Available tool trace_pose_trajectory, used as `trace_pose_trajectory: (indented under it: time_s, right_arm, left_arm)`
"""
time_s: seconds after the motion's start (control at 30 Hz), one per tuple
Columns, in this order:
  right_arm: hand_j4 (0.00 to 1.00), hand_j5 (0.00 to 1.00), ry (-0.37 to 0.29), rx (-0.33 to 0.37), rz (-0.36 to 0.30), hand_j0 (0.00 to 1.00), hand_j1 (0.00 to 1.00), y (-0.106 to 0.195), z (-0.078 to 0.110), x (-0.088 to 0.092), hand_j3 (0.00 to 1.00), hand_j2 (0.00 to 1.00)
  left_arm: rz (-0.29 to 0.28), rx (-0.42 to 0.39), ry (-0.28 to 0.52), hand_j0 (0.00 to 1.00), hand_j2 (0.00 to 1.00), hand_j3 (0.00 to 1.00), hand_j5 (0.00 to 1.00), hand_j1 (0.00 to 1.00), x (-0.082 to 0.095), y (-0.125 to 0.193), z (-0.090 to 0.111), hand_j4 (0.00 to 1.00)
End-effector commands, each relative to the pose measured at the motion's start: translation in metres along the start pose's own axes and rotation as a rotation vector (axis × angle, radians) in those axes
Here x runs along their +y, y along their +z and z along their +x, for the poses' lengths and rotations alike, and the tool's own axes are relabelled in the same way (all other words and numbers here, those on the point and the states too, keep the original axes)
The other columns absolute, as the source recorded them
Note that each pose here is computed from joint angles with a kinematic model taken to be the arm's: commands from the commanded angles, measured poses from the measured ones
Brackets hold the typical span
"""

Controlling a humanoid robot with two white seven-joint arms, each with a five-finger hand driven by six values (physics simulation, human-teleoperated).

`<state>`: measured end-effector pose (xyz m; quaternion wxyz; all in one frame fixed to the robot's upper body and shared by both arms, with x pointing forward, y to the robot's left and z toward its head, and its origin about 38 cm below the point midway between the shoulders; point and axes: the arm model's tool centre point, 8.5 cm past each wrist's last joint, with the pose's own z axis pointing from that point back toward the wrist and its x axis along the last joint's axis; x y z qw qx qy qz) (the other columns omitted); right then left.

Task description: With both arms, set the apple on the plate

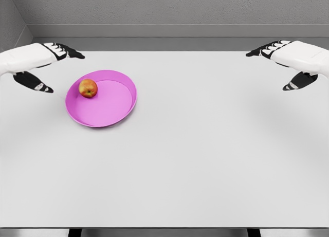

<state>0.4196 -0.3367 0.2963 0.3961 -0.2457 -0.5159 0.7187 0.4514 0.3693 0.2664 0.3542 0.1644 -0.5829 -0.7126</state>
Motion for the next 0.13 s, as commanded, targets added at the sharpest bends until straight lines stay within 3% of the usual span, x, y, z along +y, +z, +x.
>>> trace_pose_trajectory:
  time_s: [0.0, 0.1]
  right_arm:
    - [1.0, 1.0, -0.003, -0.001, 0.0, 1.0, 1.0, -0.0001, 0.0001, 0.0004, 1.0, 1.0]
    - [1.0, 1.0, -0.002, 0.001, 0.0, 1.0, 1.0, 0.0003, -0.0002, 0.0004, 1.0, 1.0]
  left_arm:
    - [0.012, 0.006, 0.001, 1.0, 1.0, 1.0, 1.0, 1.0, 0.0038, 0.0017, -0.0013, 1.0]
    - [0.008, 0.006, 0.002, 1.0, 1.0, 1.0, 1.0, 1.0, 0.0021, 0.0011, -0.0015, 1.0]
